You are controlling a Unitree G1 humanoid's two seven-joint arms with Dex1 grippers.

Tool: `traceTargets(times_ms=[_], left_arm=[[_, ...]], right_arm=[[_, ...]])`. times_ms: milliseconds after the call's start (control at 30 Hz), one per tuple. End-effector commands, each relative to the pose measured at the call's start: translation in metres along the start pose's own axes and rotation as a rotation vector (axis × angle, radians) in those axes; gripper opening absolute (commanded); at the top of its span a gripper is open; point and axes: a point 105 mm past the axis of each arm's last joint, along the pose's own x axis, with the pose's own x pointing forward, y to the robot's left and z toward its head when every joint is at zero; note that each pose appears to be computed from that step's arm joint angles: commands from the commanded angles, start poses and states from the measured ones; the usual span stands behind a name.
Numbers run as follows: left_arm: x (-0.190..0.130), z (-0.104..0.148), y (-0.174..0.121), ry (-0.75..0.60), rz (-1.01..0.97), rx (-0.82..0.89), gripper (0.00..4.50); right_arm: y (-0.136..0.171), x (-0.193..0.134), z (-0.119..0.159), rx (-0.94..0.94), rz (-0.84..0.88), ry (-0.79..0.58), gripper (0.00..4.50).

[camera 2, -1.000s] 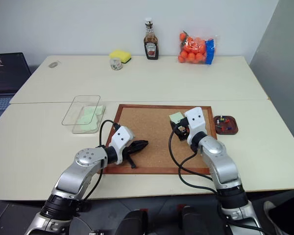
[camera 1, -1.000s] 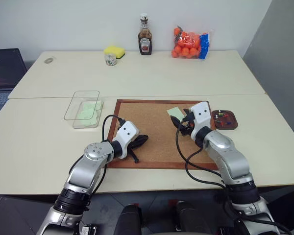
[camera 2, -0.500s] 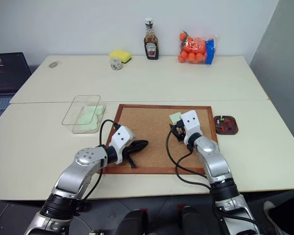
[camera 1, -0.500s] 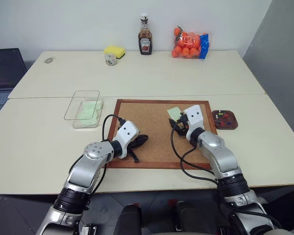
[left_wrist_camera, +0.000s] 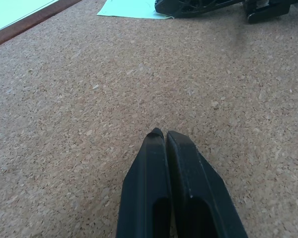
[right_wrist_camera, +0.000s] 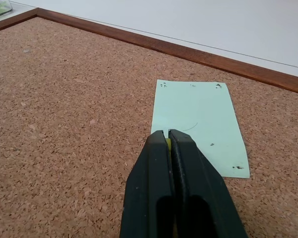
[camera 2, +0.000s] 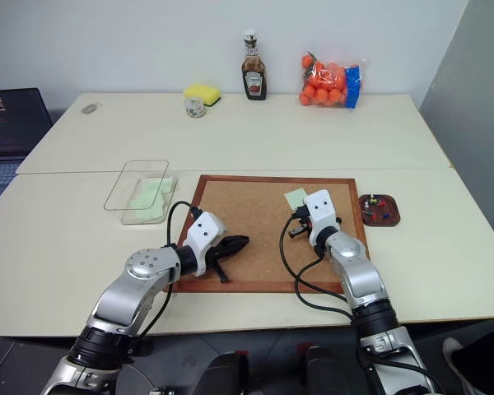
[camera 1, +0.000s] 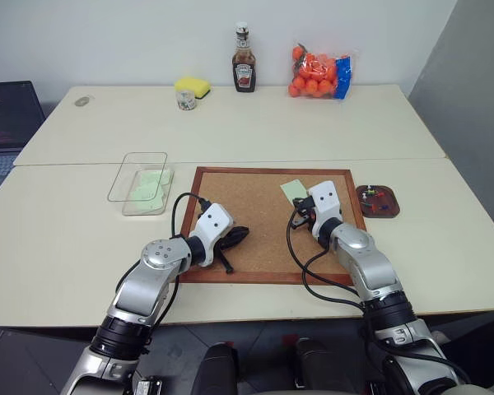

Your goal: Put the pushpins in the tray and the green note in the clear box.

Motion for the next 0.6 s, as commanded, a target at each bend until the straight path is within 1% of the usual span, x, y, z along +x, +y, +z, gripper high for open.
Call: traceTargets(times_ms=[33,133,233,300,433,600], left_arm=[[0.005,-0.018,-0.013,0.062,-0.039,-0.038,0.15],[0.005,-0.018,-0.013,0.062,-0.040,-0.039,0.15],[0.005,-0.019,-0.014,0.061,-0.041,-0.040,0.15],[0.005,-0.019,-0.014,0.061,-0.041,-0.041,0.15],[0.005,-0.020,-0.015,0.061,-0.043,-0.044,0.15],[0.005,-0.020,-0.016,0.059,-0.043,-0.049,0.15]], right_arm=[[-0.002,-0.001,0.022,-0.010,0.004,-0.081,0.00],[-0.001,-0.004,0.034,-0.013,0.006,-0.140,0.00],[0.000,-0.010,0.059,-0.034,0.012,-0.260,0.00],[0.000,-0.013,0.069,-0.048,0.011,-0.306,0.00],[0.000,-0.018,0.082,-0.047,0.004,-0.357,0.00],[0.003,-0.020,0.088,-0.056,0.023,-0.369,0.00]])
